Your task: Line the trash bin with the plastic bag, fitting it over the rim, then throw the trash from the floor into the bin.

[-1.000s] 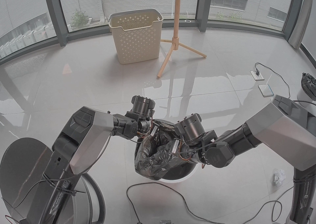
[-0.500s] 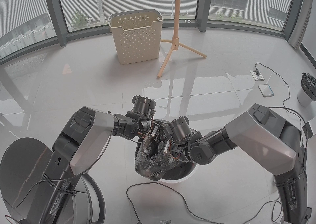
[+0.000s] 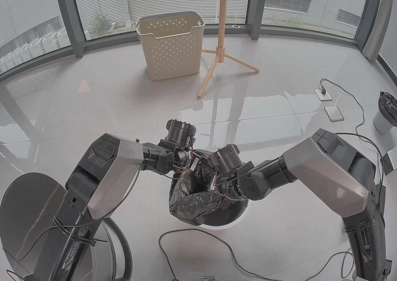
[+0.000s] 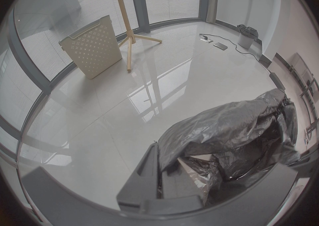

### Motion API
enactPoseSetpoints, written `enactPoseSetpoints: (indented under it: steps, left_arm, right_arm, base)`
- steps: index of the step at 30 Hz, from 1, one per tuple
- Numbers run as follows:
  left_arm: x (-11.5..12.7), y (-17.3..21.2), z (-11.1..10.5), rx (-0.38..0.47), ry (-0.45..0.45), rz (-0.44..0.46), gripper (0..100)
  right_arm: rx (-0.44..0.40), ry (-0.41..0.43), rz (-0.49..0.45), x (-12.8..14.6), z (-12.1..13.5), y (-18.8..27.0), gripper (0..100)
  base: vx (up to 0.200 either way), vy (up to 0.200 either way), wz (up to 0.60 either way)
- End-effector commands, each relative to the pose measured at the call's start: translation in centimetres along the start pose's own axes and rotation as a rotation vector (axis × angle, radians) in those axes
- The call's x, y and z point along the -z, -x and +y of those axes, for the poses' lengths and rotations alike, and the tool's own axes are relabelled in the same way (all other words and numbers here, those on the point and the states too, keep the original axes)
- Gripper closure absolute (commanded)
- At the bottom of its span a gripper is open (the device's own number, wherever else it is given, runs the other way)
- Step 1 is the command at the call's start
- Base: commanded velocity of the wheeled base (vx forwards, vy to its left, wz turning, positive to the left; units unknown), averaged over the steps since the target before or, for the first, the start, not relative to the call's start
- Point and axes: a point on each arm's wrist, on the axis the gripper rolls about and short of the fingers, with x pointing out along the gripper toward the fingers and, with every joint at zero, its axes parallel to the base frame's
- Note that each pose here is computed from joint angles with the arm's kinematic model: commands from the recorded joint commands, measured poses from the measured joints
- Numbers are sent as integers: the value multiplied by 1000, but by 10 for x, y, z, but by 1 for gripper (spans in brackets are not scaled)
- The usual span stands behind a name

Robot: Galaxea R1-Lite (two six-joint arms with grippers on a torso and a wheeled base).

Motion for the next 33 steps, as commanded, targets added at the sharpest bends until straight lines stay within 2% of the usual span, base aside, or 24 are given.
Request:
enactPoseSetpoints:
  steps: [1,5,6,7,11,16,20,23,26,33]
  left_arm:
    - [0,0,2,-1,1,2,100]
    - [0,0,2,-2,1,4,100]
    - [1,0,2,0,1,8,100]
    - [1,0,2,-1,1,8,100]
    - [3,-2,2,0,1,13,100]
    - [3,-2,2,0,1,13,100]
    - [3,-1,2,0,1,11,100]
    - [1,0,3,-1,2,7,100]
    - [0,0,1,0,1,1,100]
    - [-3,2,-1,3,-1,-8,100]
  right_arm:
    - [1,-6,-5,-18,-4,49,100]
    - [19,4,18,-17,-9,70,100]
    - [56,36,69,-4,-17,90,100]
    - [59,39,74,-3,-18,92,100]
    - [112,115,162,35,-32,105,100]
    - [142,120,228,74,-33,112,100]
    - [170,133,253,90,-38,111,100]
    - [220,136,238,91,-47,103,100]
    - [262,95,164,77,-58,85,100]
    - [191,33,2,32,-70,60,100]
  base:
    - [0,0,0]
    - [0,0,0]
    - [0,0,0]
    - [0,0,0]
    - [0,0,0]
    - [0,0,0]
    - [0,0,0]
    - [0,0,0]
    - [0,0,0]
    - [0,0,0]
